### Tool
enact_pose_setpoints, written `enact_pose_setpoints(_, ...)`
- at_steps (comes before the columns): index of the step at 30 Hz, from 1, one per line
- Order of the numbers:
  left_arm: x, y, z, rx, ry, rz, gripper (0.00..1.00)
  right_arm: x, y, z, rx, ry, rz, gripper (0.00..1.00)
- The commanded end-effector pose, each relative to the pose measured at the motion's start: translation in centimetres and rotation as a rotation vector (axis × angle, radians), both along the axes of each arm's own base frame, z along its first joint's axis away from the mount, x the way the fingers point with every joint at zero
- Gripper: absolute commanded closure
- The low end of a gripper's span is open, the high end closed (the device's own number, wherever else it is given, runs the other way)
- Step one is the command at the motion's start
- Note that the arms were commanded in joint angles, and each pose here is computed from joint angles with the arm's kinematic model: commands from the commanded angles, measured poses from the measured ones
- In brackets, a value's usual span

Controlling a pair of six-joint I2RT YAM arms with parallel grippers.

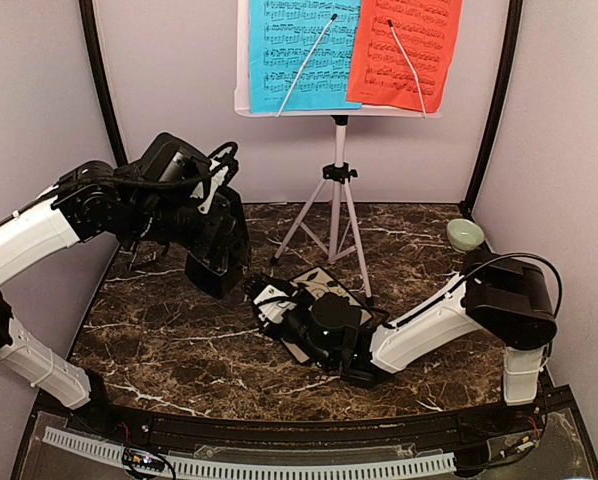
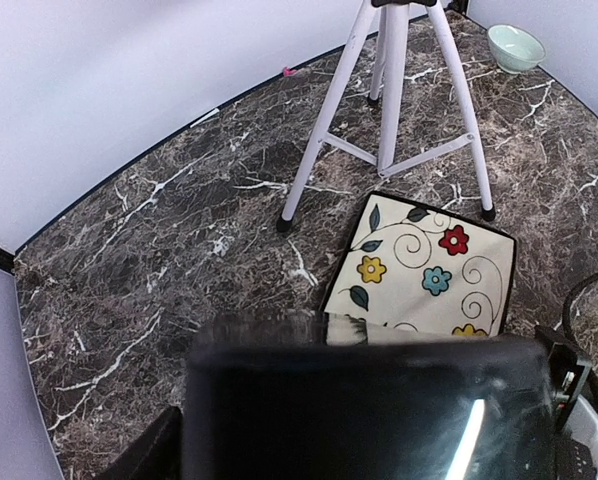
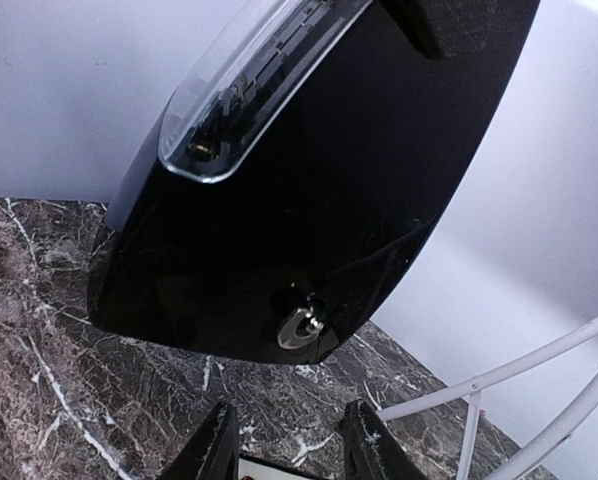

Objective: Set up the instrument practice props

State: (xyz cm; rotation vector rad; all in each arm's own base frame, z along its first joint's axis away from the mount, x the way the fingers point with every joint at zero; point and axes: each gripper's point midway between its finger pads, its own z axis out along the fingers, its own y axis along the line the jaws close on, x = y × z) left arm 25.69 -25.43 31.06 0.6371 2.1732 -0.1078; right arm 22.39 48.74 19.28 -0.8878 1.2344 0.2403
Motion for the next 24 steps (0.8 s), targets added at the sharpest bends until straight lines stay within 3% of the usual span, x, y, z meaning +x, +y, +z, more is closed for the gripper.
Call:
enact_pose_setpoints(1, 0.2, 0.4, 3.0, -0.021, -0.061, 0.043, 0.88, 0.3, 0.3, 2.2, 0.060, -0.062, -0.045, 0.63)
enact_pose_setpoints(12, -0.1, -0.7, 3.7, -0.035, -0.054, 0.028, 0.88, 1.2, 1.5, 2.5, 0.064, -0.073, -0.087, 0.62)
enact_pose_setpoints(24, -0.3, -0.9, 4.1, -0.047, -0.058, 0.019, 0.90, 1.7, 0.9, 2.9, 0.055, -0.109, -0.139, 0.85)
